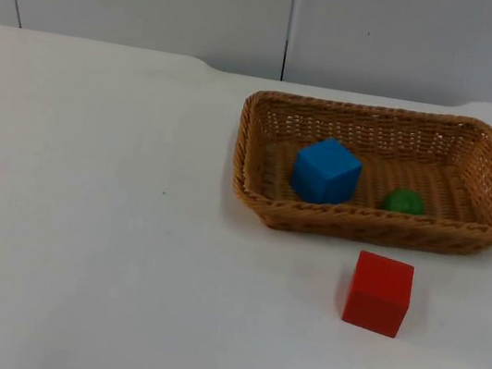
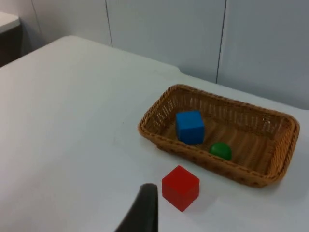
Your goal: Place all geometric objects except the red cube into the basket.
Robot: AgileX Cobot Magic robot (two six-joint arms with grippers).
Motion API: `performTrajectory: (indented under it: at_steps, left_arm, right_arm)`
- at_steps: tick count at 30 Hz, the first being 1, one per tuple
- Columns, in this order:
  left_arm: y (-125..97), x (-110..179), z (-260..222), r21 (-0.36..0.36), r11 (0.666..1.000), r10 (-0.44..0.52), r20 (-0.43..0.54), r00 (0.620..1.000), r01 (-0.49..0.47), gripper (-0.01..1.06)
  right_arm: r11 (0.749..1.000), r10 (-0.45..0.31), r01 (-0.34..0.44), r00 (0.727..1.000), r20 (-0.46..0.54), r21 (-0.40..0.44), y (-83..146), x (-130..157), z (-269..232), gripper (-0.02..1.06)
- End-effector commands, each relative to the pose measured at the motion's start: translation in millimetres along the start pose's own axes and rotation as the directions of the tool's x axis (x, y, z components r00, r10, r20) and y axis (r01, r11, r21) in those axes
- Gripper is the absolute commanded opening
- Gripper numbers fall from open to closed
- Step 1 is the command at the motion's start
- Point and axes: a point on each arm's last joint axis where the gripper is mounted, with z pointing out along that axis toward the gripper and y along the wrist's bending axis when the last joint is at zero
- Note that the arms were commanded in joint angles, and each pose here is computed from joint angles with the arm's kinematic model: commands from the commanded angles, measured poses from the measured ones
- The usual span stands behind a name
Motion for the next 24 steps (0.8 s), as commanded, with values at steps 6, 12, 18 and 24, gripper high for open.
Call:
performTrajectory:
  at_steps: [6, 12, 18, 24]
  left_arm:
    - [1.6, 6.5, 5.2, -0.016, 1.000, -0.008, -0.033, 0.999, 0.008, 1.05]
    - [1.5, 6.5, 5.2, -0.015, 1.000, -0.009, -0.033, 0.999, 0.009, 1.05]
    - [1.3, 6.5, 5.2, -0.013, 1.000, -0.010, -0.033, 0.999, 0.010, 1.05]
    - [1.2, 6.5, 5.2, -0.011, 1.000, -0.005, -0.033, 0.999, 0.005, 1.05]
  right_arm:
    - [0.999, 0.006, -0.002, 0.997, -0.072, 0.053, -4.9, 22.8, -6.6, 0.85]
    - [0.998, 0.037, -0.029, 0.989, -0.144, 0.055, -4.8, 39.4, 9.4, 0.85]
    - [0.998, 0.037, -0.027, 0.983, -0.181, 0.057, -4.9, 44.8, 11.9, 0.85]
    - [0.998, 0.037, -0.027, 0.982, -0.185, 0.057, -4.9, 45.5, 12.3, 0.85]
